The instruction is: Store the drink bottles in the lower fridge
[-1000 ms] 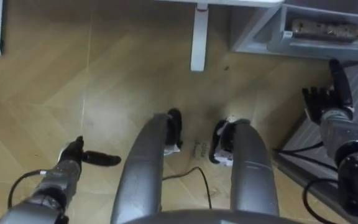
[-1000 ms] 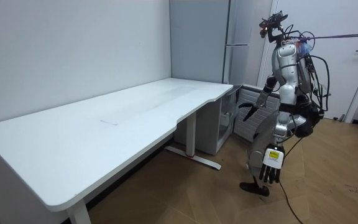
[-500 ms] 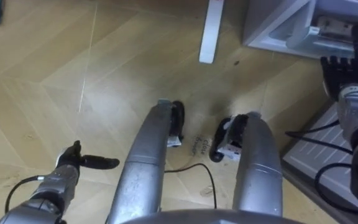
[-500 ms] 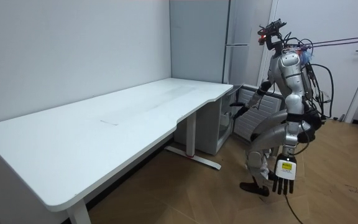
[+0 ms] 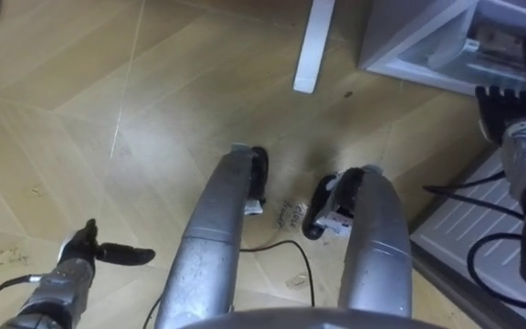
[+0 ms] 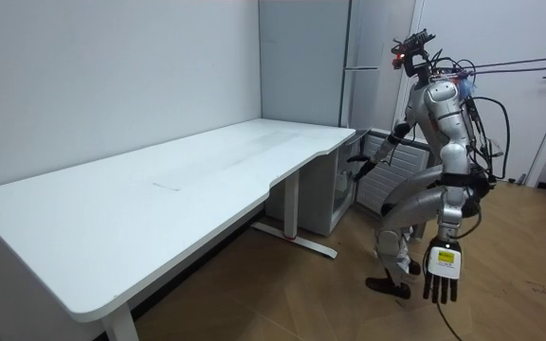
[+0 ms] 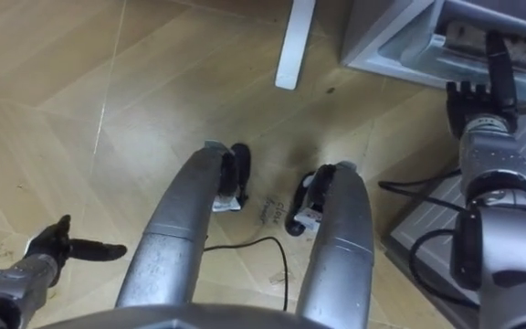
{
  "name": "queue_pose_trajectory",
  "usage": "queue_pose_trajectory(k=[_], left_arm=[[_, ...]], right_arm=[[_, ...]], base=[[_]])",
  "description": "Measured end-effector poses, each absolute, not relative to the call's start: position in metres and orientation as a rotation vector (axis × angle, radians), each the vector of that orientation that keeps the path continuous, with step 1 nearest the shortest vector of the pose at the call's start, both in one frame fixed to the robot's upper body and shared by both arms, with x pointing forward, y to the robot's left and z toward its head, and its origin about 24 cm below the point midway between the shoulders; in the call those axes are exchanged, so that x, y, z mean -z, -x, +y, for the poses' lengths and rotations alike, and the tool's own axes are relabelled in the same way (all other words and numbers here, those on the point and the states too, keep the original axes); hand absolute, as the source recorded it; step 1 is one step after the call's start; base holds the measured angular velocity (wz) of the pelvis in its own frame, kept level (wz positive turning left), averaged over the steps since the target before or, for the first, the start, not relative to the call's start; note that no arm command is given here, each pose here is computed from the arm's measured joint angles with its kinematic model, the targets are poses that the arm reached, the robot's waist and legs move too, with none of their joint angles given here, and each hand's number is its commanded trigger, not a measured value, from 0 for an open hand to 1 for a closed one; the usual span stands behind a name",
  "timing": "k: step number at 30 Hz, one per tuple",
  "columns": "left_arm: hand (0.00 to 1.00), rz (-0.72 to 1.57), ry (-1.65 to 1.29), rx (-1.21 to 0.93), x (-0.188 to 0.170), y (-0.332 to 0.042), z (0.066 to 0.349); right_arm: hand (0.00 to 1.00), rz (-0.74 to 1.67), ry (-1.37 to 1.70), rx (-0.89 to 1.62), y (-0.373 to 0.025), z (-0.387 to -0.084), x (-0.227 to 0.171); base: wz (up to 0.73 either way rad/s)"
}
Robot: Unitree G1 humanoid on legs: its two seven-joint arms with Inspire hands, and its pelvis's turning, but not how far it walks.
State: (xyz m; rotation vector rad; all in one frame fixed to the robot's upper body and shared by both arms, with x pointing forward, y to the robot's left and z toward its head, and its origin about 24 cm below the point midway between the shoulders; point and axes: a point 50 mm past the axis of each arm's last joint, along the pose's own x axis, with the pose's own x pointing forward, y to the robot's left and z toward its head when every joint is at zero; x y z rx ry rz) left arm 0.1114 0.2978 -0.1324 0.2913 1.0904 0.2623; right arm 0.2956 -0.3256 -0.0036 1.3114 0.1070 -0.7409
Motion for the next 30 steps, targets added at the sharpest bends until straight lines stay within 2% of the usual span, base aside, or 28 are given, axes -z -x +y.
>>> queue_pose_trajectory(k=[10, 30], left_arm=[[0.0, 1.166, -0.274, -0.285, 0.139, -0.073, 0.301], [0.0, 1.193, -0.237, -0.283, 0.14, -0.046, 0.3]], right_arm=[[0.0, 0.066, -1.261, 0.709, -0.302, -0.334, -0.012], [0.0, 0.112, -1.155, 0.666, -0.305, -0.33, -0.014]], base=[[0.03], [0.0]])
